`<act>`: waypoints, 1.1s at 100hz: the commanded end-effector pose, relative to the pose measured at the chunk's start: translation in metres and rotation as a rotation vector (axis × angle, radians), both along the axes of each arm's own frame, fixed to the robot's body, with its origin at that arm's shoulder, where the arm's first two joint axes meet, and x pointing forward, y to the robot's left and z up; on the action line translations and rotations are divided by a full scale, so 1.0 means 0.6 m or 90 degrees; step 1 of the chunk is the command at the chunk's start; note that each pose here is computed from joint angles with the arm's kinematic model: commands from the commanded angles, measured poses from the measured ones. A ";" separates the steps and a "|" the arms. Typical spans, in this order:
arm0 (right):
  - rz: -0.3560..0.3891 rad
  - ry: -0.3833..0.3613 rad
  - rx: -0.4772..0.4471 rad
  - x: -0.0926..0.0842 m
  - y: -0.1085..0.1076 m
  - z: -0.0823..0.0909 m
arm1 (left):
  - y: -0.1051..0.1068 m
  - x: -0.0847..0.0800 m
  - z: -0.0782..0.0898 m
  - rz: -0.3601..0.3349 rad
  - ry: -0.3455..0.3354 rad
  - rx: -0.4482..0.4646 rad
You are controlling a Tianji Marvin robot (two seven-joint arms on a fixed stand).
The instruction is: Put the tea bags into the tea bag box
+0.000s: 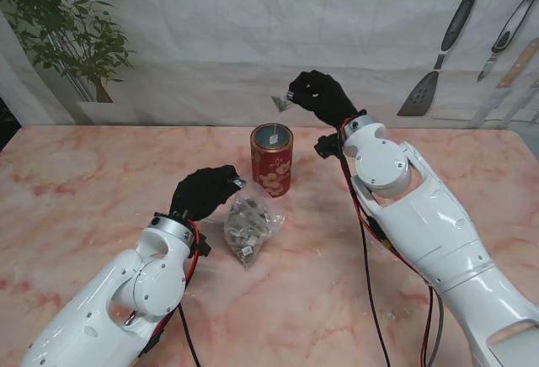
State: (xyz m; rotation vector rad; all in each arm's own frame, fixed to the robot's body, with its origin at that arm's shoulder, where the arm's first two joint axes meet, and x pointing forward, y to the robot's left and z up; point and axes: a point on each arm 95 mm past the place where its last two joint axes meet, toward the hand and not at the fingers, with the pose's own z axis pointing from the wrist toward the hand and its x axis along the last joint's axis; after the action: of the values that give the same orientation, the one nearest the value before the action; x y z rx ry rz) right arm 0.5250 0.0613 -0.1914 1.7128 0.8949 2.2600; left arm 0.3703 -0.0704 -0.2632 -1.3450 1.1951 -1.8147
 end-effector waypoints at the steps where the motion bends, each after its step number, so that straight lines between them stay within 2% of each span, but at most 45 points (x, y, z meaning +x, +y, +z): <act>1: 0.006 0.007 -0.001 0.003 0.007 -0.005 | -0.001 0.000 0.001 -0.005 0.004 -0.003; 31: 0.011 0.053 -0.019 0.011 0.006 -0.038 | 0.003 -0.002 0.002 -0.003 -0.001 -0.007; 73: 0.024 0.120 -0.086 0.010 -0.009 -0.081 | 0.003 -0.002 0.004 -0.003 -0.006 -0.005; 110: 0.023 0.148 -0.105 0.013 -0.007 -0.096 | 0.001 0.000 0.005 -0.007 -0.005 -0.001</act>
State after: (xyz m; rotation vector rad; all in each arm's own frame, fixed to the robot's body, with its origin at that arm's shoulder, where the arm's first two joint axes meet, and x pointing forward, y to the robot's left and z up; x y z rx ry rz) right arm 0.5330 0.0546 -0.2470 1.9216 1.1069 1.9830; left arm 0.3698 -0.0678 -0.2627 -1.3344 1.1873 -1.8227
